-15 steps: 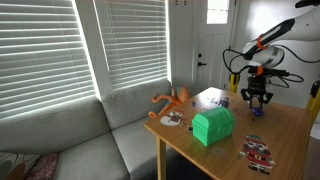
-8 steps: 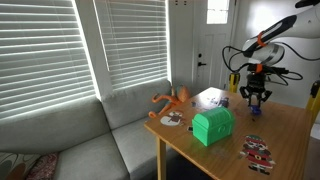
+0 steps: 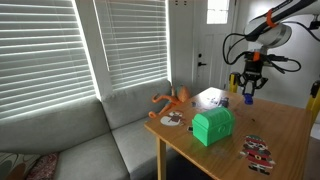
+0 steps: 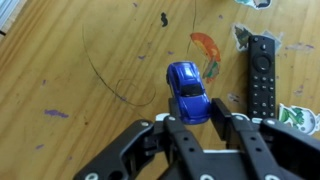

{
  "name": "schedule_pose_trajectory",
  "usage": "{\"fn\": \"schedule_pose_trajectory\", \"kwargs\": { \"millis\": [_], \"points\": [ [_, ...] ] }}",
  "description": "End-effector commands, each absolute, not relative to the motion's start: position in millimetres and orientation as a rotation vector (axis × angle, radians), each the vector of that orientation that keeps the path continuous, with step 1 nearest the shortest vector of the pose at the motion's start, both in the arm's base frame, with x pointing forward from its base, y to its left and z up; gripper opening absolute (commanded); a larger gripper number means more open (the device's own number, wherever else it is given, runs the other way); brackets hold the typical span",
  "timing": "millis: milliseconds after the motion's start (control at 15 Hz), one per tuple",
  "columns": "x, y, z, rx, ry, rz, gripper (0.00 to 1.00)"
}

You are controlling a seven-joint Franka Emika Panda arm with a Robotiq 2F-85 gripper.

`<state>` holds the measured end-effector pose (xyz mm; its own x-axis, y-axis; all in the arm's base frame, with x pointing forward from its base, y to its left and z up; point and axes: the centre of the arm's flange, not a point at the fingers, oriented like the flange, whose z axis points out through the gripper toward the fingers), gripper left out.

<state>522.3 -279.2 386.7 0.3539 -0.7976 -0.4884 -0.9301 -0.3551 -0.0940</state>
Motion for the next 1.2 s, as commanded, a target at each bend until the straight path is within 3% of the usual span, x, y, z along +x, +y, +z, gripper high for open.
{"fn": "schedule_pose_trajectory", "kwargs": {
  "millis": [0,1133],
  "points": [
    [506.9,-244.7,397.1,-2.402,1.625,0.321,0.12],
    [490.9,-192.5,392.0,-2.691,1.641,-0.506,0.12]
  ]
}}
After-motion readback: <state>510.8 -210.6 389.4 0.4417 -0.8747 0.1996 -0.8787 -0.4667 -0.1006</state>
